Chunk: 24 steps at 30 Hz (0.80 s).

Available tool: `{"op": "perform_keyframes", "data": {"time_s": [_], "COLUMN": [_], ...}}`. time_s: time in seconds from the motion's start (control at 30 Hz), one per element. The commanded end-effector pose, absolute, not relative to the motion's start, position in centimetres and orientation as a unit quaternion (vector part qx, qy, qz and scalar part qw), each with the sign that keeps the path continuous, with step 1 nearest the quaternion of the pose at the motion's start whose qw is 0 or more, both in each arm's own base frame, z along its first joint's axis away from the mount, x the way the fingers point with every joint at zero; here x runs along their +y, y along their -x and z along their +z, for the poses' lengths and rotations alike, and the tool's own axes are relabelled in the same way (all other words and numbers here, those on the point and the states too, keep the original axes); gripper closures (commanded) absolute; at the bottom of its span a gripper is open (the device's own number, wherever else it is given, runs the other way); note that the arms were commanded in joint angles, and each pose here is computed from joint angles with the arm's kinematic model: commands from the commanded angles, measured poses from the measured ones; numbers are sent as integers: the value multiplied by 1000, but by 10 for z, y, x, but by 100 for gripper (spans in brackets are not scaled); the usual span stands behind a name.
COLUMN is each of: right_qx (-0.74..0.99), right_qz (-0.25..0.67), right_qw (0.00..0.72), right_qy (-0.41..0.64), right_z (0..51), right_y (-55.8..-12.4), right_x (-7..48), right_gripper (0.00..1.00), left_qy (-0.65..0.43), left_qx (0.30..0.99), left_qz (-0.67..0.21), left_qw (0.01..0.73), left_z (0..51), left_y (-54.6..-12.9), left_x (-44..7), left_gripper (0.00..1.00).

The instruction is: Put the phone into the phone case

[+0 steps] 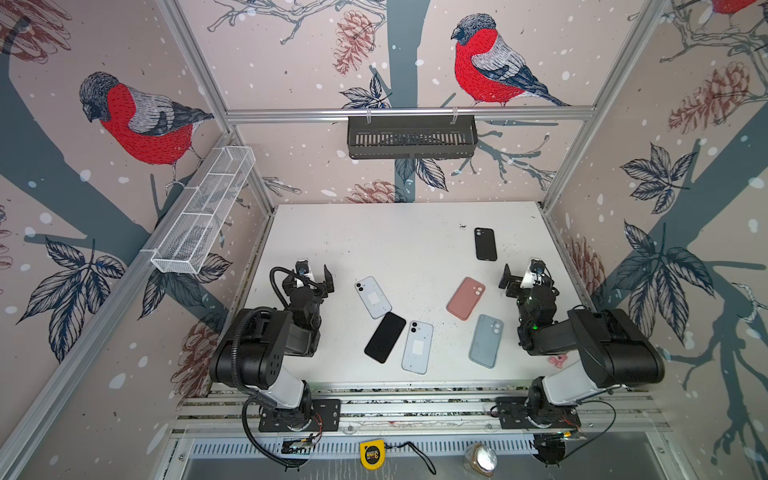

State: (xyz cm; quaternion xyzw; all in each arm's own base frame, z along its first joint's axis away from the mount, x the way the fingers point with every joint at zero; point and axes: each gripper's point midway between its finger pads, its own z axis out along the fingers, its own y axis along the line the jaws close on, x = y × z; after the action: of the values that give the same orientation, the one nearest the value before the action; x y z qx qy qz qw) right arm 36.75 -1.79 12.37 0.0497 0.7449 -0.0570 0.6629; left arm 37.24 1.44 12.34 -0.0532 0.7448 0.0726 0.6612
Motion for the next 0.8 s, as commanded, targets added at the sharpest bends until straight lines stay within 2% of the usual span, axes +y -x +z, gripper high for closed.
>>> {"op": "perform_keyframes", "data": {"time_s": [0.0, 0.2, 0.3, 0.37, 0.5, 0.6, 0.7, 0.77], "right_qx": [737, 736, 719, 719, 724, 721, 701, 713], "right_qz": [-43, -15, -80, -93, -6, 105, 198, 233], "right_qw": [672, 676, 681, 680, 669, 653, 634, 618], "right_qy": [-47, -43, -110, -110, -168, -205, -259, -235], "right_z": [130, 131, 144, 160, 204, 224, 224, 224], "right_y": [-370, -369, -360, -357, -367, -366, -359, -356], "right_x": [-17, -19, -39, -34, -18, -6, -7, 6], "right_gripper": [0, 0, 0, 0, 0, 0, 0, 0], "left_qy": [53, 54, 58, 65, 83, 71, 51, 65], "left_qx": [735, 737, 731, 733, 733, 739, 766, 781], "left_qz": [71, 70, 84, 111, 144, 76, -49, -100], "left_qw": [672, 670, 675, 668, 660, 666, 640, 613], "left_z": [131, 130, 139, 153, 196, 230, 247, 243], "left_y": [-374, -375, -371, -372, -381, -380, -370, -356], "left_x": [14, 15, 16, 14, -1, -36, -77, -94], "left_gripper": [2, 2, 2, 2, 2, 2, 2, 2]}}
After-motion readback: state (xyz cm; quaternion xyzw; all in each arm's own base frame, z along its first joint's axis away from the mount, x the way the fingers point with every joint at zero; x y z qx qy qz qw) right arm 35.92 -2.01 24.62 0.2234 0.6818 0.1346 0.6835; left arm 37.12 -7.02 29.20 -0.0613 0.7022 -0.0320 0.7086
